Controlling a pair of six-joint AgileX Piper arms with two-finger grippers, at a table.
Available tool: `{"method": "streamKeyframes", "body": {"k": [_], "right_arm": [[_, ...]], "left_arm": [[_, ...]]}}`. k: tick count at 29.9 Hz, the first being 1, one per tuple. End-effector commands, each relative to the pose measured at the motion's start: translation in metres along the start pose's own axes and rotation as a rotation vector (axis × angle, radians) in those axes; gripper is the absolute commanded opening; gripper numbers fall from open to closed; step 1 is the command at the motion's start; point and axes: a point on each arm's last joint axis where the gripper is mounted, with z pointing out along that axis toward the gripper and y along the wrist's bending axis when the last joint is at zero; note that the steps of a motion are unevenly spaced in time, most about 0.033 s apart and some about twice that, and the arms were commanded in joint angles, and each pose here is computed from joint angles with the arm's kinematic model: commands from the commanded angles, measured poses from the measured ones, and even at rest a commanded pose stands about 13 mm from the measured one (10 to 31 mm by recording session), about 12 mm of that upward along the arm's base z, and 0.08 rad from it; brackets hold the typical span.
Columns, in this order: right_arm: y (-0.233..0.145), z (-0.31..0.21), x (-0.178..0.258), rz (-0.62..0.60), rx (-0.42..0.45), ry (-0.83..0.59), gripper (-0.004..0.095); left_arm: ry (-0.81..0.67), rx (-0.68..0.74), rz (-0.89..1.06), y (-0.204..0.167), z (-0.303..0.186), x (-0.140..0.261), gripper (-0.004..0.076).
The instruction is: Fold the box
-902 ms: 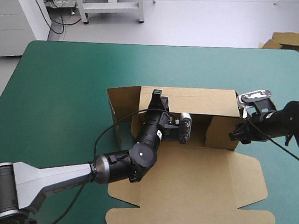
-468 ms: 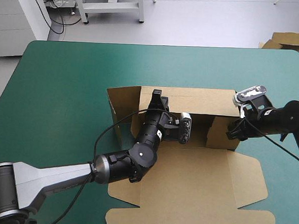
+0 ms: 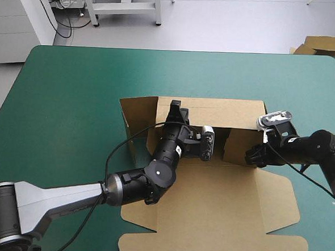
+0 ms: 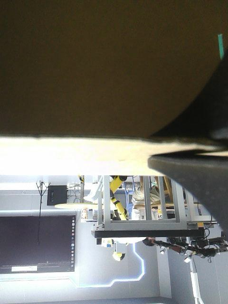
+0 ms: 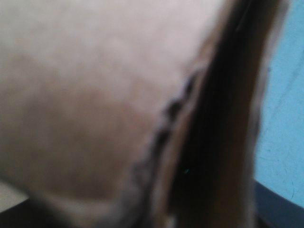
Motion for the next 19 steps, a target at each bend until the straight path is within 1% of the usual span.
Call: {"method": "streamKeyframes", "body": {"k": [1, 4, 8, 10, 11, 12, 14, 18, 19], "right_arm": [[-0.001, -0.011, -0.012, 0.009, 0.051, -0.130, 0.0551], [-0.001, -0.011, -0.018, 0.000, 0.054, -0.189, 0.0551], [0.001, -0.012, -0.023, -0.037, 0.030, -0.250, 0.0550], [0.003, -0.013, -0.025, -0.041, 0.015, -0.271, 0.0529], [0.003, -0.013, -0.025, -0.039, 0.011, -0.276, 0.0492], [0.003, -0.013, -0.025, -0.042, 0.011, -0.277, 0.0435], [0.003, -0.013, -0.025, -0.044, 0.011, -0.277, 0.0284], [0.006, -0.013, -0.024, -0.090, -0.009, -0.260, -0.0016], [0.006, -0.013, -0.024, -0.093, -0.015, -0.257, -0.0015]], "left_arm": [[-0.069, 0.009, -0.050, 0.008, -0.009, -0.008, -0.0008], [-0.073, 0.011, -0.050, 0.008, -0.009, -0.008, -0.0008], [-0.073, 0.011, -0.050, 0.008, -0.009, -0.008, -0.0008], [-0.073, 0.011, -0.050, 0.008, -0.009, -0.008, -0.0008], [-0.073, 0.011, -0.050, 0.008, -0.009, -0.008, -0.0008], [-0.075, 0.012, -0.050, 0.008, -0.009, -0.008, -0.0008], [-0.075, 0.012, -0.050, 0.008, -0.009, -0.008, -0.0008], [-0.073, 0.011, -0.052, 0.008, -0.009, -0.008, -0.0008], [-0.073, 0.012, -0.068, 0.008, -0.009, -0.008, -0.0008]]}}
